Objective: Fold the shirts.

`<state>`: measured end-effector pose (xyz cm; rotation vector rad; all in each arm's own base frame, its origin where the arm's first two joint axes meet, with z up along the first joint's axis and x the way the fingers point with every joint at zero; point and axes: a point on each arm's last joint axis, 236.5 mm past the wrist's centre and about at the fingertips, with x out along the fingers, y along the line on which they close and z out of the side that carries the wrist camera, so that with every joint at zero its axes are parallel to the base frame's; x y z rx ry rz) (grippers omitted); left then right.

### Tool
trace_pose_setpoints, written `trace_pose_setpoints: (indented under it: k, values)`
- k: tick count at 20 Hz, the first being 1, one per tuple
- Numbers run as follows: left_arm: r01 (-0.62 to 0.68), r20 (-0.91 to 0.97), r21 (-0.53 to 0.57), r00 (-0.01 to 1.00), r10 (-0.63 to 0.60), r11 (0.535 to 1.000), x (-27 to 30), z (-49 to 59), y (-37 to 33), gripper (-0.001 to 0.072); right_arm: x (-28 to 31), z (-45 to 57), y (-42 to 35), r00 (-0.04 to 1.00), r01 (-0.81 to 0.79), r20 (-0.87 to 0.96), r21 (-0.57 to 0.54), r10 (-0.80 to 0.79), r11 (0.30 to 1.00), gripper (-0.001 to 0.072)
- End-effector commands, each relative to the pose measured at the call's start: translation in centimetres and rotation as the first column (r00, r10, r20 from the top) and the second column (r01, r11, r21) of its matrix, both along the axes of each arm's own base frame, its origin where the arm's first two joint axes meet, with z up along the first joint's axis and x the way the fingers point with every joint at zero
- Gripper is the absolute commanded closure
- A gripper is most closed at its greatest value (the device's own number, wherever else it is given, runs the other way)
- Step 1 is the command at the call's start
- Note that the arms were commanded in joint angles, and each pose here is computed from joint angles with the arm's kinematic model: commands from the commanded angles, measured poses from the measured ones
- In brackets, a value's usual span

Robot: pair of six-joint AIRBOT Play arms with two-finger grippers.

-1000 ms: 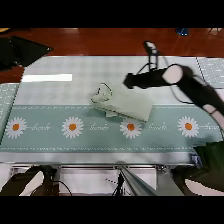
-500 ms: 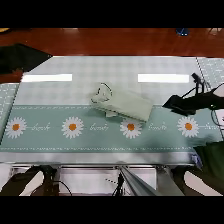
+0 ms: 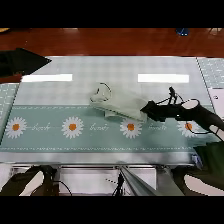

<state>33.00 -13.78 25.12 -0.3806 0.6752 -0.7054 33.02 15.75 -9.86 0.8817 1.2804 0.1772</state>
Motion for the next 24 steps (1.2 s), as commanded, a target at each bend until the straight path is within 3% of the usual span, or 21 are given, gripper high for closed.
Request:
trace_pose_setpoints:
  k: [1,4,6,12,16,19,24]
  values:
    - [-0.004,-0.002,0.006,1.000,0.004,1.000,0.0,-0.1,0.1,0.0684,1.8,0.4,1.2,0.997,0.035,0.062,0.010,-0.036,0.999,0.0669]
    - [-0.009,-0.011,0.021,1.000,0.009,1.000,0.3,-0.7,0.4,0.0684,2.7,7.6,-0.4,0.962,-0.136,0.237,-0.031,0.140,0.990,0.0687]
    - [-0.017,-0.033,0.037,0.999,0.018,0.999,0.9,-1.7,0.8,0.0683,2.2,13.5,-3.3,0.936,-0.166,0.300,-0.091,0.186,0.982,0.0687]
    - [-0.013,-0.111,0.030,0.994,0.016,0.999,2.9,-4.4,1.1,0.0683,-3.7,28.7,-15.0,0.898,0.102,0.437,-0.329,0.056,0.939,0.0686]
    - [0.023,-0.095,0.065,0.995,-0.017,0.998,3.6,-5.6,1.2,0.0683,-11.2,28.4,-23.1,0.962,0.241,0.242,-0.519,-0.129,0.820,0.0687]
    - [0.020,-0.106,0.065,0.994,-0.013,0.998,3.9,-6.1,1.3,0.0683,-14.7,27.7,-26.0,0.953,0.298,0.140,-0.566,-0.267,0.768,0.0687]
    - [0.002,-0.146,0.084,0.989,0.011,0.996,5.4,-8.3,2.1,0.0683,-23.0,26.6,-31.3,0.838,0.328,-0.050,-0.749,-0.543,0.575,0.0687]
